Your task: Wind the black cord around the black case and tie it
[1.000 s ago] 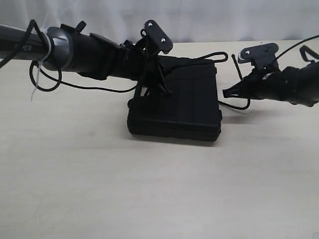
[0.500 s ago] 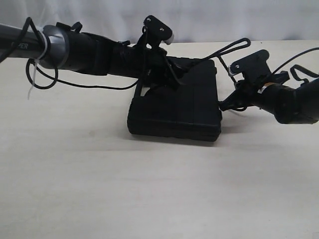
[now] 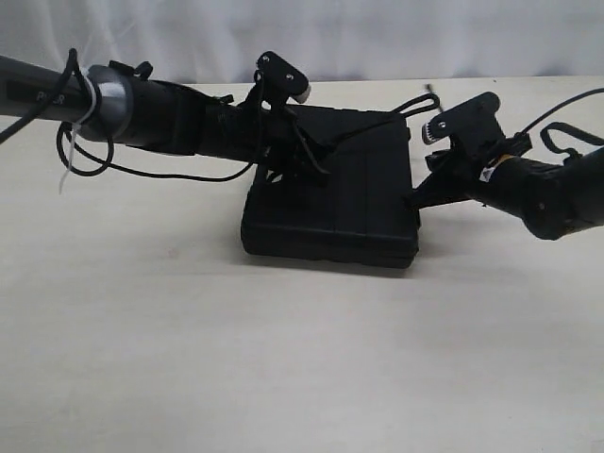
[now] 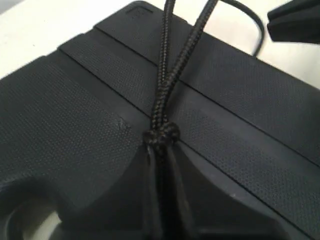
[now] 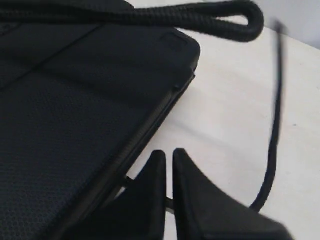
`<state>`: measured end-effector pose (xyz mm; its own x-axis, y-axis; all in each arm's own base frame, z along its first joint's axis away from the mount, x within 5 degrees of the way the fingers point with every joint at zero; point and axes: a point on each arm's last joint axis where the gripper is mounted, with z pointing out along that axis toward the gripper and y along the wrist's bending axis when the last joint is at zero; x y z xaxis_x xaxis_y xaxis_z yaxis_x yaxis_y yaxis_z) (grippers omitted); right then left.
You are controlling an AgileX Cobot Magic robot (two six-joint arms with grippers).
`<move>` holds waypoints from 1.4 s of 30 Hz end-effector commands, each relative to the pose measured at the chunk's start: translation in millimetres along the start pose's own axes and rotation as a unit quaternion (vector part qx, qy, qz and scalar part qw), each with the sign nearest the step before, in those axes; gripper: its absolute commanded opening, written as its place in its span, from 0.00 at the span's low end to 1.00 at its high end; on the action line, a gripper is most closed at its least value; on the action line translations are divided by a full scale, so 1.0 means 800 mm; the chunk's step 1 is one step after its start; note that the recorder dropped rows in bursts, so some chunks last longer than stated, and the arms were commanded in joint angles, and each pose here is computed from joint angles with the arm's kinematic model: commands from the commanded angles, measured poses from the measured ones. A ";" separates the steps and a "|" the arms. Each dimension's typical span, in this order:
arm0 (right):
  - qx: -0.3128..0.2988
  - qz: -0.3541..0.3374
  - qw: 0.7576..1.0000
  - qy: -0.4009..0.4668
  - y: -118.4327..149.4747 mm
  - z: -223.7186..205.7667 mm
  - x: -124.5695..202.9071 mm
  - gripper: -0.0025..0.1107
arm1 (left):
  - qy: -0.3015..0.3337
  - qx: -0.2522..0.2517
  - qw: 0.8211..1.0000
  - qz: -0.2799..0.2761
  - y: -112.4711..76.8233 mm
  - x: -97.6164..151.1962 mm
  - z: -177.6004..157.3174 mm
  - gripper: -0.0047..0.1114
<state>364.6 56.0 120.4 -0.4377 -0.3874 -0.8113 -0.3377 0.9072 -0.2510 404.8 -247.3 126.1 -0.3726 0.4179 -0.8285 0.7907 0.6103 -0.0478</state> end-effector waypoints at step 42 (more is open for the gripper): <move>0.131 0.397 0.866 0.275 -0.187 0.115 -0.025 0.42 | -0.034 0.042 0.998 0.018 0.019 0.001 -0.012 0.04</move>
<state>491.5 -54.0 129.8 -0.7983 0.4209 -0.4307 0.4132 0.9031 0.1166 411.2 -232.3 129.8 -0.3109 0.3992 -0.8626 0.8421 0.5365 -0.0552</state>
